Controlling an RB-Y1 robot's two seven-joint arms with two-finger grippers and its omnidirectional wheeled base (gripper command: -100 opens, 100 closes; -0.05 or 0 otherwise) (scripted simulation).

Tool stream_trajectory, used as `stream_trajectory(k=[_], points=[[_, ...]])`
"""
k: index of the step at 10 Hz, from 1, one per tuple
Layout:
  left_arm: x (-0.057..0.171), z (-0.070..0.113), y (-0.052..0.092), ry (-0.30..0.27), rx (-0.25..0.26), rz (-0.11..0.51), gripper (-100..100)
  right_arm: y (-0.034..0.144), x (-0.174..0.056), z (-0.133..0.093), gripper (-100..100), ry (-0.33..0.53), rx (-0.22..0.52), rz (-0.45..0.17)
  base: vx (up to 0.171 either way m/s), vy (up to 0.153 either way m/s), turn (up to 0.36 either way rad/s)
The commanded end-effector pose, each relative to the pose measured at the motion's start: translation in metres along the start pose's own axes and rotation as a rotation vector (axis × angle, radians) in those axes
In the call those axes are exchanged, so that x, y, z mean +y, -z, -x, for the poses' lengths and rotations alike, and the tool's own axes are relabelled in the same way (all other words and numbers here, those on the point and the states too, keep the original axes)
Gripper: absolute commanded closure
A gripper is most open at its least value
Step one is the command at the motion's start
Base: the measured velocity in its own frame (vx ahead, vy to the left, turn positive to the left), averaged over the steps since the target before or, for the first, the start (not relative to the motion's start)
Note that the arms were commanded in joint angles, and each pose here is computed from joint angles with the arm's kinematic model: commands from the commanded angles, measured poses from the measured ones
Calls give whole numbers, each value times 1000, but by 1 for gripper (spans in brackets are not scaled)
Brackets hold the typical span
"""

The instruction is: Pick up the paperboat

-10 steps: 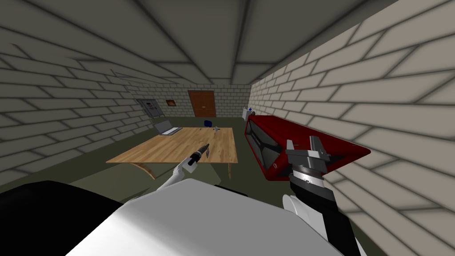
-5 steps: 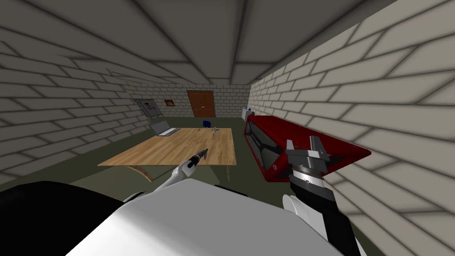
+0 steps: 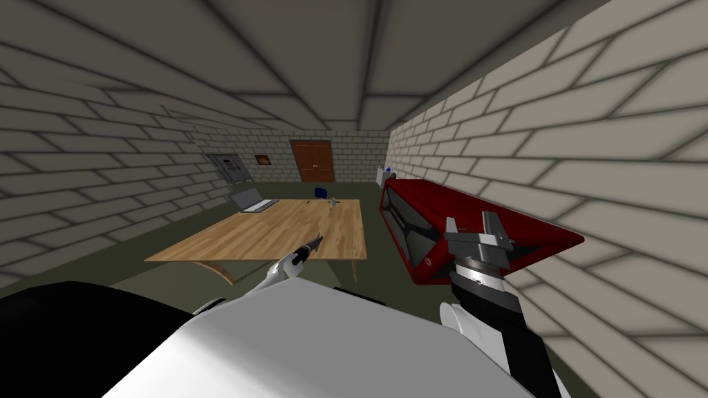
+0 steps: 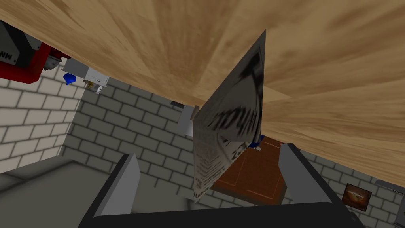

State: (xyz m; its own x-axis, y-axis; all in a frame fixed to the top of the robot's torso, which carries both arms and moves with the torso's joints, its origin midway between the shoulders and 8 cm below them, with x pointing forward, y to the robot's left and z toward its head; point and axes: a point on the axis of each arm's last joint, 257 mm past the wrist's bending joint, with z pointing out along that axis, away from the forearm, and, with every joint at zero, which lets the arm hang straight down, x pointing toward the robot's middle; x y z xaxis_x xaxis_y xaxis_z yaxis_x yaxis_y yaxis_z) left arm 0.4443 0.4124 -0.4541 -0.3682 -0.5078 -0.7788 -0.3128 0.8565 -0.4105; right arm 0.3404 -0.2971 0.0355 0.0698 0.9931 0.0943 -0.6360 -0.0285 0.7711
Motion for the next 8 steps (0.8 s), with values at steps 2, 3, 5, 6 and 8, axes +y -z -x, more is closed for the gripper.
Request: stream_trajectory(k=[2, 3, 5, 6, 8], points=[[16, -6, 9, 9, 12, -2, -100, 0, 0, 0, 0, 0, 0, 0, 53, -47, -54], [34, -12, 19, -10, 27, 3, -100, 0, 0, 0, 0, 0, 0, 0, 76, -61, -67], [51, -17, 29, -6, 36, 8, -100, 0, 0, 0, 0, 0, 0, 0, 69, -57, -47], [49, -14, 29, 23, 25, -1, -100, 0, 0, 0, 0, 0, 0, 0, 62, -53, -30], [66, -16, 40, 27, 28, 3, -100, 0, 0, 0, 0, 0, 0, 0, 61, -49, -50]])
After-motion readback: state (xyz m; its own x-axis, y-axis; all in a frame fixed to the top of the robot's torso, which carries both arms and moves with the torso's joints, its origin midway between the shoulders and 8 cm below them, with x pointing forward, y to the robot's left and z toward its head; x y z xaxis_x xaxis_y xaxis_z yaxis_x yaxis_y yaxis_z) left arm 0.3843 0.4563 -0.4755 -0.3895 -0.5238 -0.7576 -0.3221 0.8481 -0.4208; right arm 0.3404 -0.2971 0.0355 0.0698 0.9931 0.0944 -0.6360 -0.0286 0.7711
